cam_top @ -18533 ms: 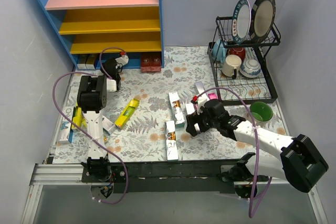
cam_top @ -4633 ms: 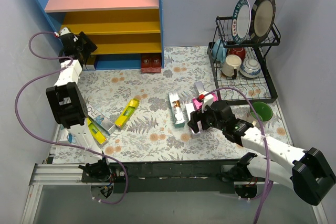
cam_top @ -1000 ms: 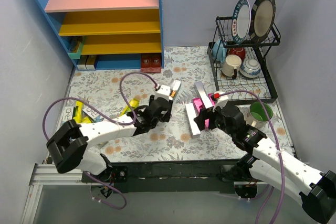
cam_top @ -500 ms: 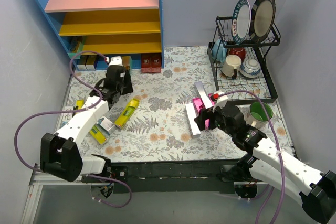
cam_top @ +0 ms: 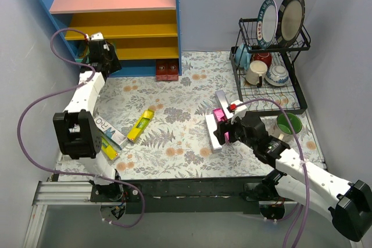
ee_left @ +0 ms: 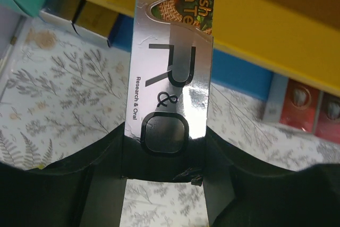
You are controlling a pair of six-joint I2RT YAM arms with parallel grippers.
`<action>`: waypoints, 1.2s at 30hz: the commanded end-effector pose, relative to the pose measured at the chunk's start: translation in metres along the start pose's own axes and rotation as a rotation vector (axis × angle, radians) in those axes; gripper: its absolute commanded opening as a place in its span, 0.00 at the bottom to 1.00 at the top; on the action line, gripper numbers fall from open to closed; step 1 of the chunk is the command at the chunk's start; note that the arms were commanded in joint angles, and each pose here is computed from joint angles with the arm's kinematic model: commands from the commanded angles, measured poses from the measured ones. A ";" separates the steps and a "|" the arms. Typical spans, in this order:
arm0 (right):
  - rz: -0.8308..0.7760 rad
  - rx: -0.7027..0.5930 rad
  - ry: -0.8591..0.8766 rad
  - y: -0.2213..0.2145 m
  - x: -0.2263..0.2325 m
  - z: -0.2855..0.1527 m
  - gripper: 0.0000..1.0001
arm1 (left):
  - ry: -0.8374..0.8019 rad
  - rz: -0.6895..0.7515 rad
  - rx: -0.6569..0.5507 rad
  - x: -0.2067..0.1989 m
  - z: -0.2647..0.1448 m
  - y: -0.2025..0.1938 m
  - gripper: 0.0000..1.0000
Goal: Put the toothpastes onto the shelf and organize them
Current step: Place the toothpaste on the shelf.
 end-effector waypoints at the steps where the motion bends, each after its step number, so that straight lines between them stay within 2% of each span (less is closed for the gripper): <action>1: -0.044 -0.063 0.033 0.015 0.004 0.008 0.88 | 0.046 0.024 -0.062 0.012 0.025 0.045 0.43; 3: -0.050 -0.048 0.040 0.012 0.004 0.011 0.88 | 0.077 0.035 -0.048 0.019 0.045 0.045 0.44; 8: -0.052 -0.041 0.045 0.005 0.004 0.014 0.88 | 0.128 0.012 -0.100 0.035 0.068 0.070 0.47; 15: -0.054 -0.037 0.040 0.000 0.002 0.015 0.88 | 0.235 0.014 -0.166 0.048 0.089 0.085 0.58; 19: -0.056 -0.041 0.048 0.001 0.003 0.015 0.88 | 0.280 -0.004 -0.204 0.051 0.087 0.090 0.67; 29: -0.057 -0.047 0.058 0.001 0.004 0.013 0.88 | 0.359 -0.065 -0.291 0.059 0.063 0.104 0.74; 36: -0.055 -0.047 0.063 0.001 0.004 0.012 0.88 | 0.274 -0.118 -0.291 0.049 0.049 0.105 0.84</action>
Point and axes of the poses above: each gripper's point midway between its finger pads, its own z axis out along the fingers, its own x axis along the line the jaws close on, y = z × x, the point moved 7 cm from there along -z, back along the fingers
